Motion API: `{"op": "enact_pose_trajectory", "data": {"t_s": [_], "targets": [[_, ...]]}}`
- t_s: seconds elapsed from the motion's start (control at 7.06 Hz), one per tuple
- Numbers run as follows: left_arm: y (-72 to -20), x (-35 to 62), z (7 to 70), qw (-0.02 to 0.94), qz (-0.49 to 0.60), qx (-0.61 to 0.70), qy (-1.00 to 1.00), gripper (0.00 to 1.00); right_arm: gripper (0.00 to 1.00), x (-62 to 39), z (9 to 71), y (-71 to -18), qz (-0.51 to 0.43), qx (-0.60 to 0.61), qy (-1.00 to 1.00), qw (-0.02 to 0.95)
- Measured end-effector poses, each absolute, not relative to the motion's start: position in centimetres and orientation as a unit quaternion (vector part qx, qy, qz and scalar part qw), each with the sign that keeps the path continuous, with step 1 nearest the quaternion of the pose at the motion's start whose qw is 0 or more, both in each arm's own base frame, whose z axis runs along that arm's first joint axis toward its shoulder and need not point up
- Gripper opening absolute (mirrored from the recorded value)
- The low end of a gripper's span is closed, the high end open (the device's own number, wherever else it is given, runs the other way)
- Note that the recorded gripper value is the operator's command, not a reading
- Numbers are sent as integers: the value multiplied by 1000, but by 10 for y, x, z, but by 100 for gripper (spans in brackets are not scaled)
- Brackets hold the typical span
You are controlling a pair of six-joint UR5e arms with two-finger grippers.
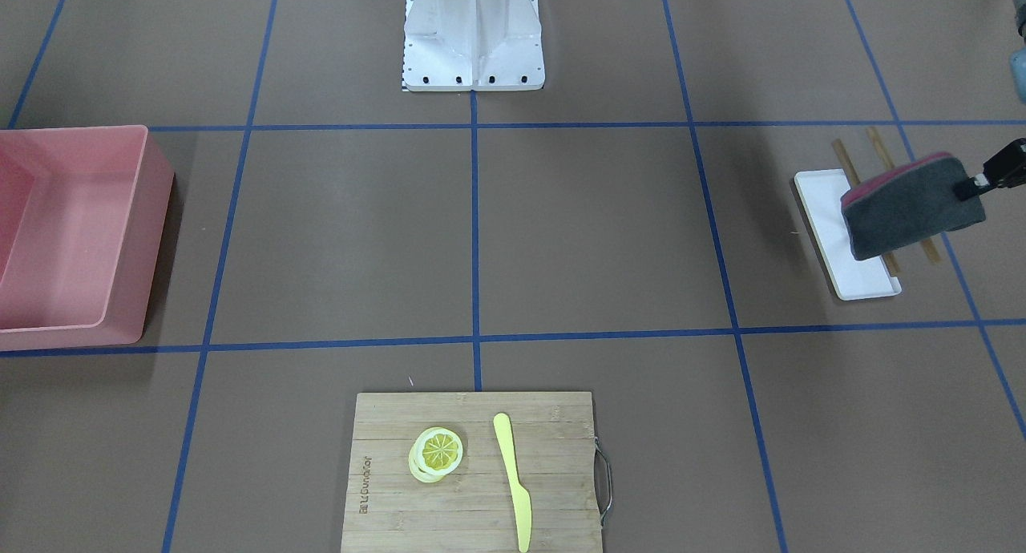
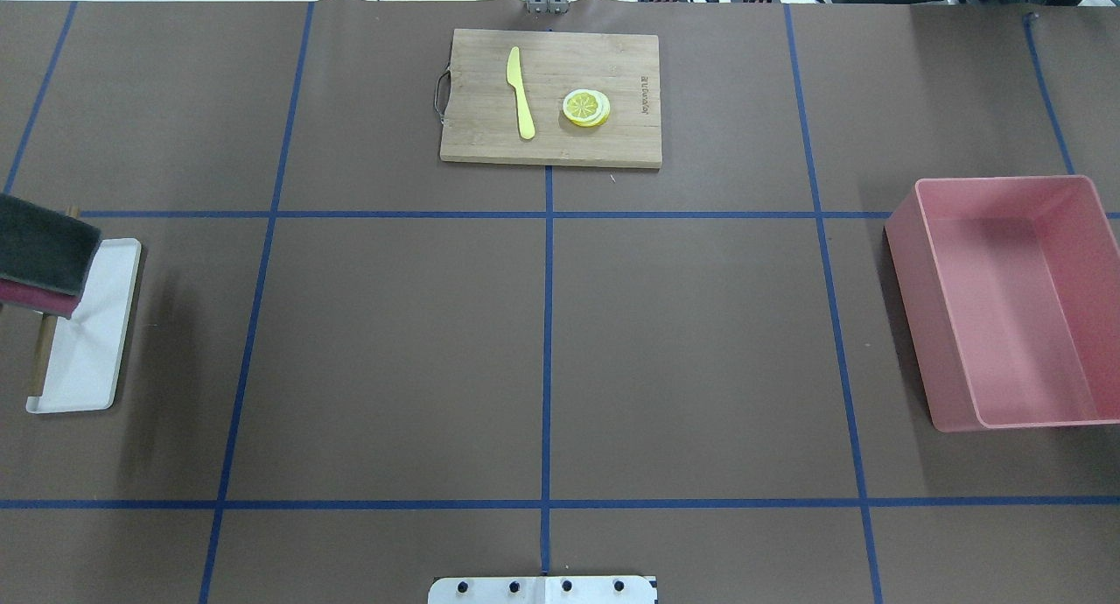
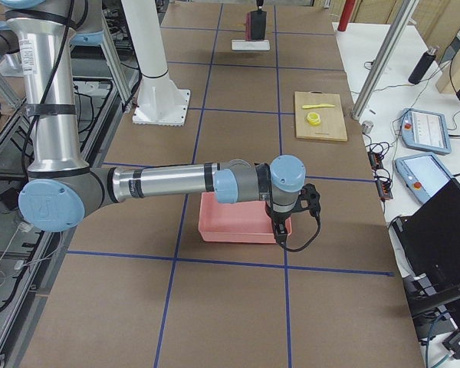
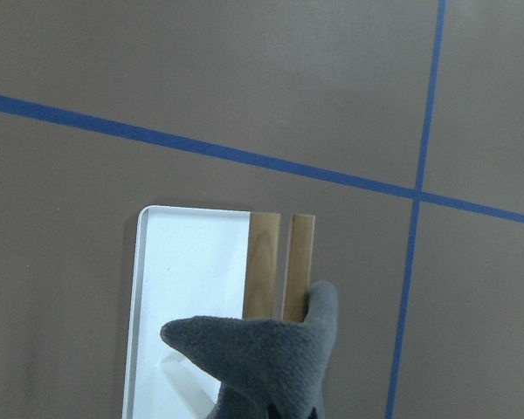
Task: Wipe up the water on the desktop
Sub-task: 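Grasp the grey cloth with the left gripper and lift it off the tray, then carry the cloth to table center with left gripper while right gripper approaches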
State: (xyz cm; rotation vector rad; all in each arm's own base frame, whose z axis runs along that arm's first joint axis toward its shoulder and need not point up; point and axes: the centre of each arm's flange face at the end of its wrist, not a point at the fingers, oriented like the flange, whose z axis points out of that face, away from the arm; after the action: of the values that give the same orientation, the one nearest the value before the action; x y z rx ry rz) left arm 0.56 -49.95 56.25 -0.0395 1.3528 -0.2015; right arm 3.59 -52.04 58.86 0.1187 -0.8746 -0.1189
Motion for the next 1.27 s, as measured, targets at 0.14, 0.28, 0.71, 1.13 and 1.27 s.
{"op": "enact_pose_trajectory", "data": {"t_s": [0.14, 0.28, 0.71, 1.13, 1.27], "targets": [[-518, -13, 531, 764, -109, -25, 636, 0, 100, 35, 589, -520, -58, 57, -428, 900], [-539, -23, 491, 756, -130, -38, 641, 0, 100, 33, 589, -520, -61, 58, -431, 898], [-588, -23, 383, 738, -194, -78, 642, 0, 100, 11, 567, -526, -103, 96, -464, 874], [-613, 21, 308, 743, -244, -80, 618, 0, 100, -38, 478, -558, -138, 181, -430, 874], [-617, 43, 288, 743, -256, -84, 613, 0, 100, -62, 443, -560, -144, 205, -400, 881]]}}
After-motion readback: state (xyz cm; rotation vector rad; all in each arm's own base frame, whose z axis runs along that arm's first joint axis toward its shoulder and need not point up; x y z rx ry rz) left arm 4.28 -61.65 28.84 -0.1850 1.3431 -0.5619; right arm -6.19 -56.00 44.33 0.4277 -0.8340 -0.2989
